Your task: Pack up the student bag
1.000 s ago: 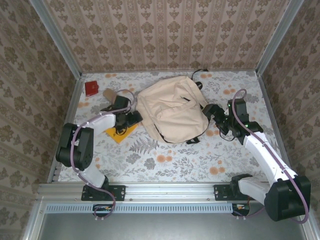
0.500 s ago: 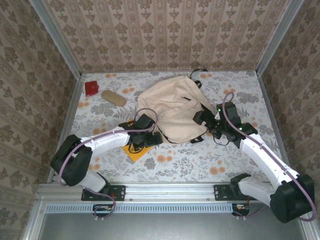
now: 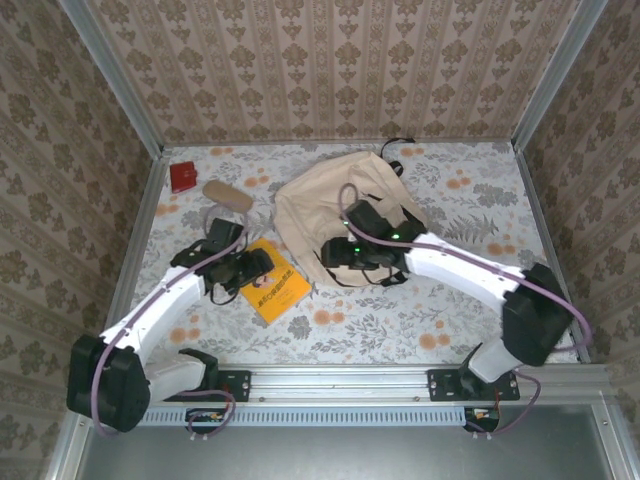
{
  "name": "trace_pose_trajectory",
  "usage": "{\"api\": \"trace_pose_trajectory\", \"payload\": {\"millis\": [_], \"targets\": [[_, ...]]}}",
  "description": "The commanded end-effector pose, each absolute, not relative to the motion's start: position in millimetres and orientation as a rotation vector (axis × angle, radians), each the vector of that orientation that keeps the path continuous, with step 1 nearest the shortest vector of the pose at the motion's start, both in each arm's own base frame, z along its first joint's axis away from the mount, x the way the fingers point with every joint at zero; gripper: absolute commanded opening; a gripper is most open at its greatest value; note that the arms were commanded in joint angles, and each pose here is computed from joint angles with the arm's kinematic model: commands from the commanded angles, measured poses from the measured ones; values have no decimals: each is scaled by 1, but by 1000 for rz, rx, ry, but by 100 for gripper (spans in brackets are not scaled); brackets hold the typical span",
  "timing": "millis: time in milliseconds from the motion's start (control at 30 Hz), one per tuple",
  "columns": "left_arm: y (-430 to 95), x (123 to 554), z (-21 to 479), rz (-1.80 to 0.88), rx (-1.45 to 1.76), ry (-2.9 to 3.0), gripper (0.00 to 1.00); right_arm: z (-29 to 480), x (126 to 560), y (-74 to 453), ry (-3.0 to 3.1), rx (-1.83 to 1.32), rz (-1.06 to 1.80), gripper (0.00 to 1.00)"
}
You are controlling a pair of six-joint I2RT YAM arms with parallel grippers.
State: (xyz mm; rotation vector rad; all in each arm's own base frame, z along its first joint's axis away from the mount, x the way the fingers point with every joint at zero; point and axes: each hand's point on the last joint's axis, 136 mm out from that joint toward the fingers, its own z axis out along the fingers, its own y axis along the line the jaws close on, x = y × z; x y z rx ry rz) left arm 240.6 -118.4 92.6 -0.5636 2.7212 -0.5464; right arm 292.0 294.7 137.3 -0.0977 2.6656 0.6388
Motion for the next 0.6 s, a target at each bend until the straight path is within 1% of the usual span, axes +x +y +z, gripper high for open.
{"api": "trace_pose_trajectory", "payload": {"millis": [0, 233, 400, 567], "targets": [[-105, 222, 76, -556, -612, 2783, 69, 123, 302, 323, 2677, -291, 560, 64], [-102, 216, 52, -648, -755, 2779, 61, 91, 320, 383, 2703, -563, 620, 52], [-102, 213, 43, -659, -793, 2790, 58, 63, 322, 397, 2743, -736, 593, 47], [-103, 209, 34, -670, -825, 2798, 53, 48, 323, 410, 2756, -826, 619, 39]]}}
